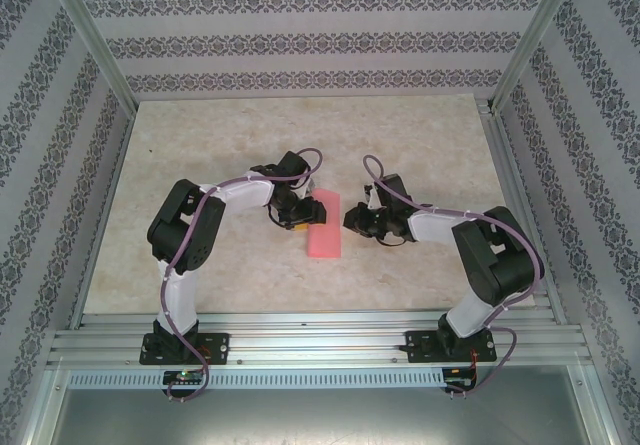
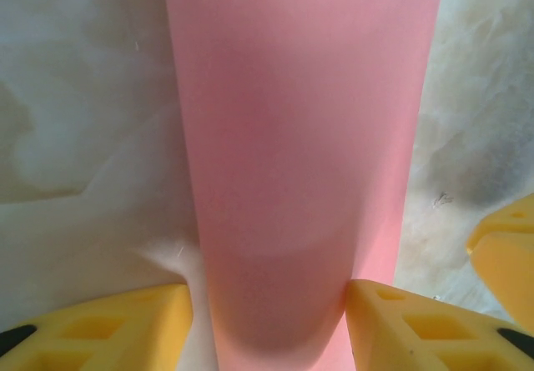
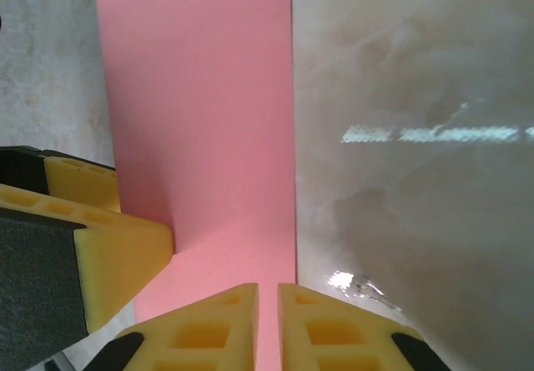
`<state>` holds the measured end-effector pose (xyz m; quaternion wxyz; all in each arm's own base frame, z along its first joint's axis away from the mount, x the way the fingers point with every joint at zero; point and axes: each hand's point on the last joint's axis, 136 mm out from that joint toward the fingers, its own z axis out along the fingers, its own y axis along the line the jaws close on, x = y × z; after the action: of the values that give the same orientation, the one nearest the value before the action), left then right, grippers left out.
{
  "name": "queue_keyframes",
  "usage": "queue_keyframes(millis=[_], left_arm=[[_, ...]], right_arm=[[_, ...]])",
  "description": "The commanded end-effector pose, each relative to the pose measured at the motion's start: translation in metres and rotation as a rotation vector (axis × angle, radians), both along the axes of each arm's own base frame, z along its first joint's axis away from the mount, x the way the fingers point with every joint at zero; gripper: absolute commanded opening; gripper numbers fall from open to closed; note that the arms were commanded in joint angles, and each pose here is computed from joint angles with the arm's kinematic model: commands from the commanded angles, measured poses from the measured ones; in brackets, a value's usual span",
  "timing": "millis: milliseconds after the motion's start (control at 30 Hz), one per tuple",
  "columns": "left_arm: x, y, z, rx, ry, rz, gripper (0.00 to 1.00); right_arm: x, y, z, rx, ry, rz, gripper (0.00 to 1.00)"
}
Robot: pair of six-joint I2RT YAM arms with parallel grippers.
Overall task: Fold a paper plane with a square sheet of paper (fold left side to right side)
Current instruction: Hold the square sheet of paper at the center of the table.
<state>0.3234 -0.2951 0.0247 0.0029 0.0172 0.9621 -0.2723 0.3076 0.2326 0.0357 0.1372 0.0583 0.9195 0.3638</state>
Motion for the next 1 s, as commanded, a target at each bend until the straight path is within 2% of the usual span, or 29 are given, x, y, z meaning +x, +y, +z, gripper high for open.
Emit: queue_keyframes(millis=[0, 267, 833, 967], left_arm=[[-0.013, 0.011, -0.051, 0.122, 0.03, -0.035, 0.56], [-0.012, 0.011, -0.051, 0.124, 0.026, -0.036, 0.56], [-0.012, 0.01, -0.051, 0.12, 0.026, -0.038, 0.56], [-0.009, 0.01, -0.038, 0.109, 0.0, -0.041, 0.57]], right_arm=[[0.009, 0.018, 0.008, 0.051, -0.023, 0.014, 0.12], [0.01, 0.027, -0.003, 0.031, -0.005, 0.026, 0.11], [-0.004, 0.013, -0.039, -0.156, 0.077, 0.07, 0.1], [-0.009, 0.007, -0.047, -0.212, 0.102, 0.082, 0.1]])
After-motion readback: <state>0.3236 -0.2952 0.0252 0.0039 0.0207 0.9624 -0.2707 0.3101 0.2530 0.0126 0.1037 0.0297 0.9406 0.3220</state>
